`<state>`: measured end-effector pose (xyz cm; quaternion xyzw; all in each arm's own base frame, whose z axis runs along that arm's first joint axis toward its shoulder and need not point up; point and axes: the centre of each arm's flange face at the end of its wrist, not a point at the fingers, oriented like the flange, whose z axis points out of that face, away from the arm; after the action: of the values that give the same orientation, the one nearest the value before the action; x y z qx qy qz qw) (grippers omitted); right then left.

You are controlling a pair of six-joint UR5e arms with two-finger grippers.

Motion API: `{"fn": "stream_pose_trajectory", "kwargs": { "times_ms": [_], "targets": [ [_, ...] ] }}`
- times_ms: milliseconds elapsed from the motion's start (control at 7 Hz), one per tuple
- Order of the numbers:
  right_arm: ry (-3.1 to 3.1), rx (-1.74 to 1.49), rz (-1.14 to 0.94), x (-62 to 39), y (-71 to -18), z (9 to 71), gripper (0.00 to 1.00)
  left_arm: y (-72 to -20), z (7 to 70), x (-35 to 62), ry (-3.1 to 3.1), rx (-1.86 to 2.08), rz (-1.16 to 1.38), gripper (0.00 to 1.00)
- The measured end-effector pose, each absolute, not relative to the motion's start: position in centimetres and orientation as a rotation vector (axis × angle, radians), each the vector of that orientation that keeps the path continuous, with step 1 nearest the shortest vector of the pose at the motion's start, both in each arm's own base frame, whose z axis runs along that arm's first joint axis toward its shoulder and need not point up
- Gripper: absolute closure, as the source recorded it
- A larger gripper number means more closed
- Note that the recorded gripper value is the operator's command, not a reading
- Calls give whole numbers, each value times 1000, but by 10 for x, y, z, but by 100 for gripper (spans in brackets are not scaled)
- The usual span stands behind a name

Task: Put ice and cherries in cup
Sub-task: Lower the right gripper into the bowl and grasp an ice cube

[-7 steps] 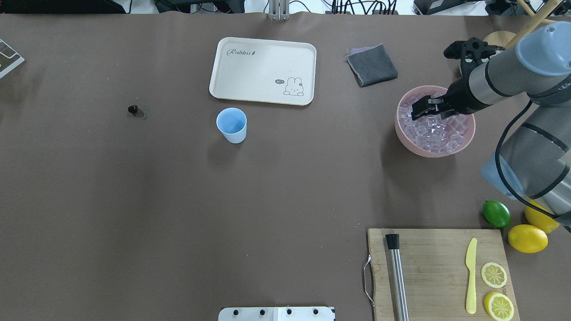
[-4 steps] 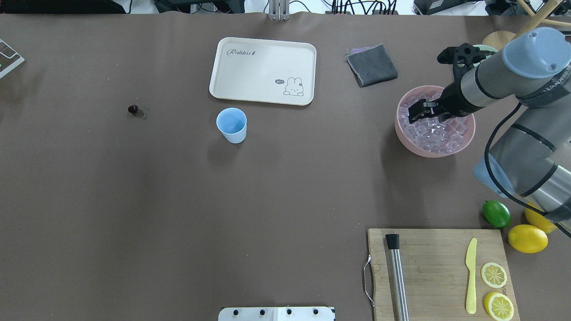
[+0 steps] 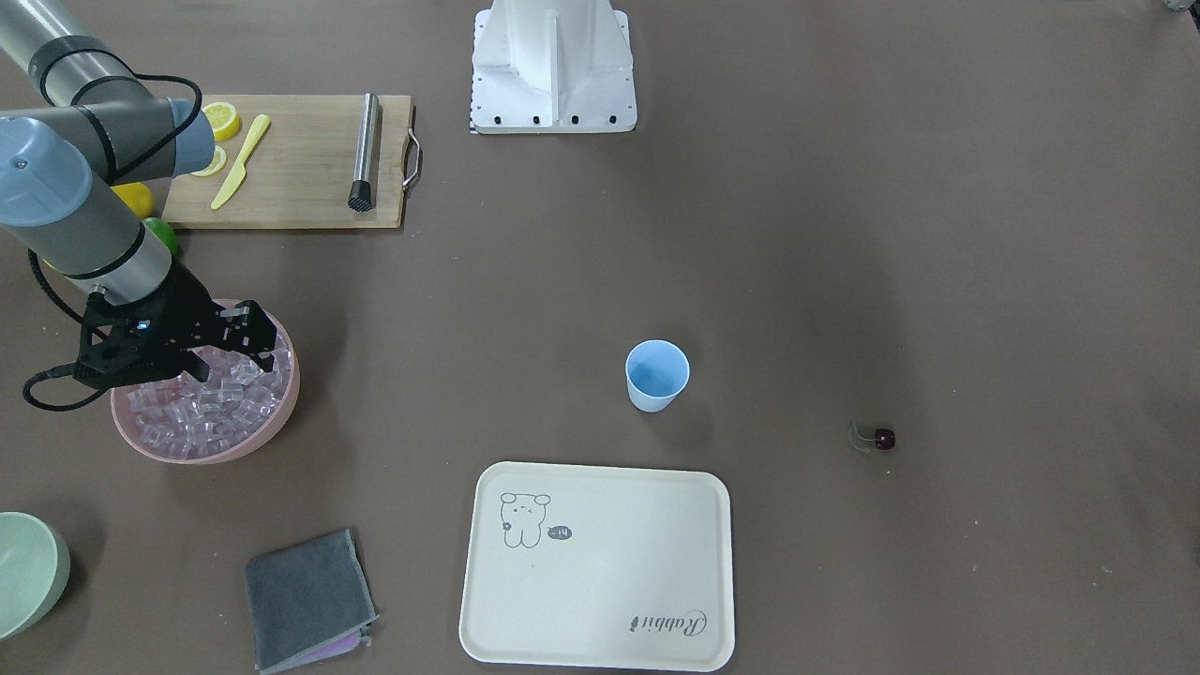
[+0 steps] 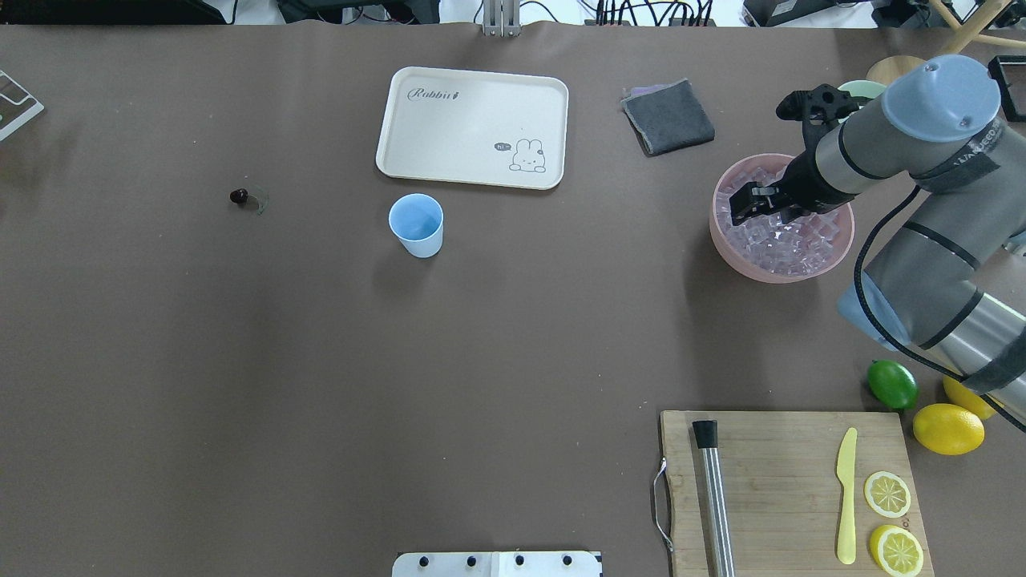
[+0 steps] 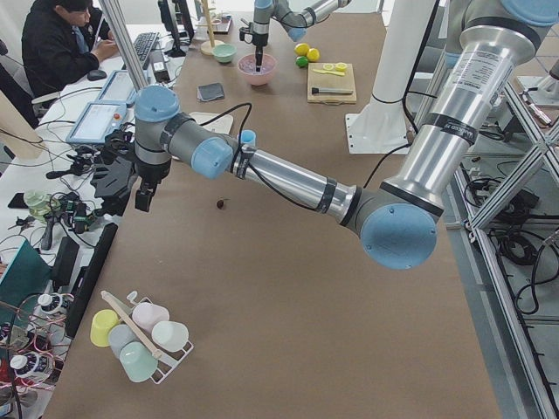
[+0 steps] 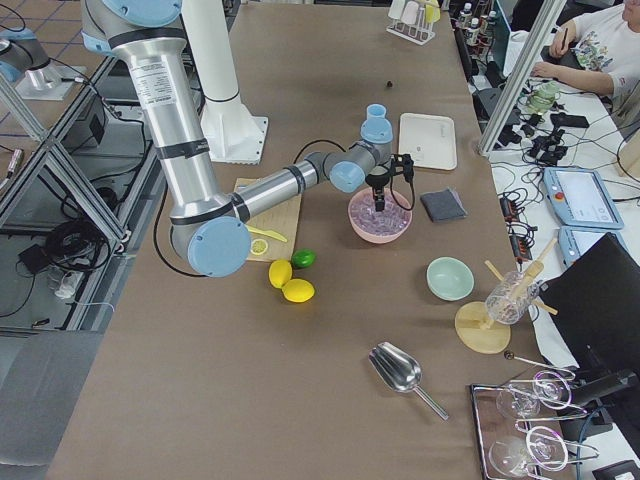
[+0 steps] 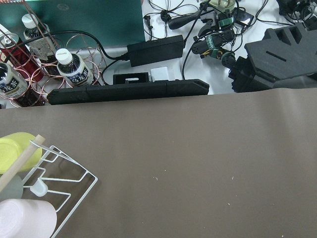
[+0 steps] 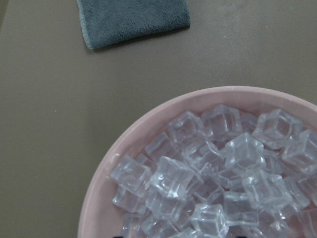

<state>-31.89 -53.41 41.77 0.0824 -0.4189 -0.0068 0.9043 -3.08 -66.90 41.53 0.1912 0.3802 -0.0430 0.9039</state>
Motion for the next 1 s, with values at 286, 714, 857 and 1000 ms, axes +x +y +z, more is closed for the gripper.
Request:
{"fn": "stream_pose_trajectory", "kwargs": {
  "times_ms": [286,714,857,1000],
  "targets": [
    [-855,155,-18,-326,-533,426,21,-669,414,-31,786,398,-87,2],
    [-849,139,-28,-335,-529,432,100,-669,413,-32,785,401,-89,2],
    [-850,140,-33,-337,-529,431,100,-669,413,-32,785,401,-89,2],
    [-850,143,-38,-337,-529,430,100,-669,414,-32,786,399,-89,2]
  ]
}}
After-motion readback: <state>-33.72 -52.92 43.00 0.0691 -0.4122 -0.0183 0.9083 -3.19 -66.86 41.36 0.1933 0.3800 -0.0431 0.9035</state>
